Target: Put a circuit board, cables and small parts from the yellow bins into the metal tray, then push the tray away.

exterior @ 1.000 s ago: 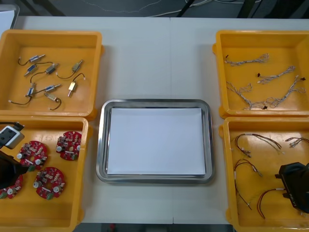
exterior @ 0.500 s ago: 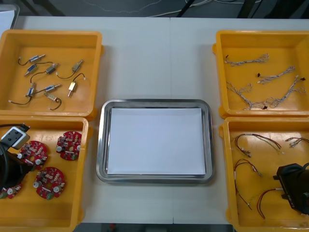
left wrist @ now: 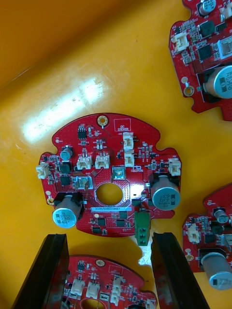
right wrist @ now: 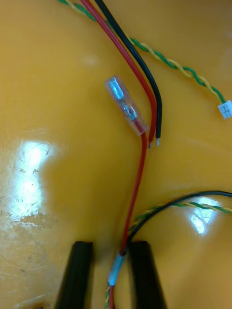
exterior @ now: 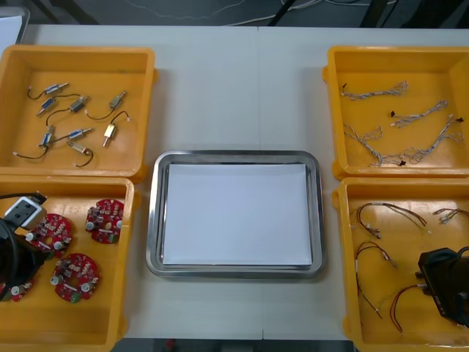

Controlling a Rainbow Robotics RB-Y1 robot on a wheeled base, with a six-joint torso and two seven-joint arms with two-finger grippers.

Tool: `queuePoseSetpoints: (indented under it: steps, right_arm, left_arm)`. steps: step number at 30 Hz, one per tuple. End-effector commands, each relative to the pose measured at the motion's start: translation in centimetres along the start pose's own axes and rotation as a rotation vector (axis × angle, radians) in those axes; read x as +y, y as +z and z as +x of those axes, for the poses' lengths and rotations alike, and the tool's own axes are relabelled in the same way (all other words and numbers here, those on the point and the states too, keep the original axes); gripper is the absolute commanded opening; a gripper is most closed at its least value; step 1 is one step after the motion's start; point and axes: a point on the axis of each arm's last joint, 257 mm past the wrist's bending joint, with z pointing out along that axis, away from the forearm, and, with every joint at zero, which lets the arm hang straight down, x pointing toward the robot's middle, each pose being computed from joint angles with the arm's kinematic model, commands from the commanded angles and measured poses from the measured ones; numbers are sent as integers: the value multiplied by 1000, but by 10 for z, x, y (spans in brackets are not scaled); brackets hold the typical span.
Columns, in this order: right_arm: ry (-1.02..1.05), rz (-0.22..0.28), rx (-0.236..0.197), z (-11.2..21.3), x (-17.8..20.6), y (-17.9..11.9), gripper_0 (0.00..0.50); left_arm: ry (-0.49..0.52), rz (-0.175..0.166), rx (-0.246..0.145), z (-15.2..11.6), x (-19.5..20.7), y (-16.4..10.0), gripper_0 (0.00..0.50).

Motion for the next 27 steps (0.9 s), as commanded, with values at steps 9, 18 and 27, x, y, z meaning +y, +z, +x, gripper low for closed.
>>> queuePoseSetpoints:
  steps: [9, 18, 27]
  right_arm:
    - [-38, -15, 1, 6, 11, -1, 0]
    - [-93, -2, -18, -11, 40, -28, 0]
    - [-103, 28, -51, -30, 50, -80, 0]
  left_arm:
    - [7, -12, -23, -8, -10, 11, 500]
    - [0, -11, -9, -3, -13, 12, 500]
    - [10, -40, -7, -1, -11, 17, 500]
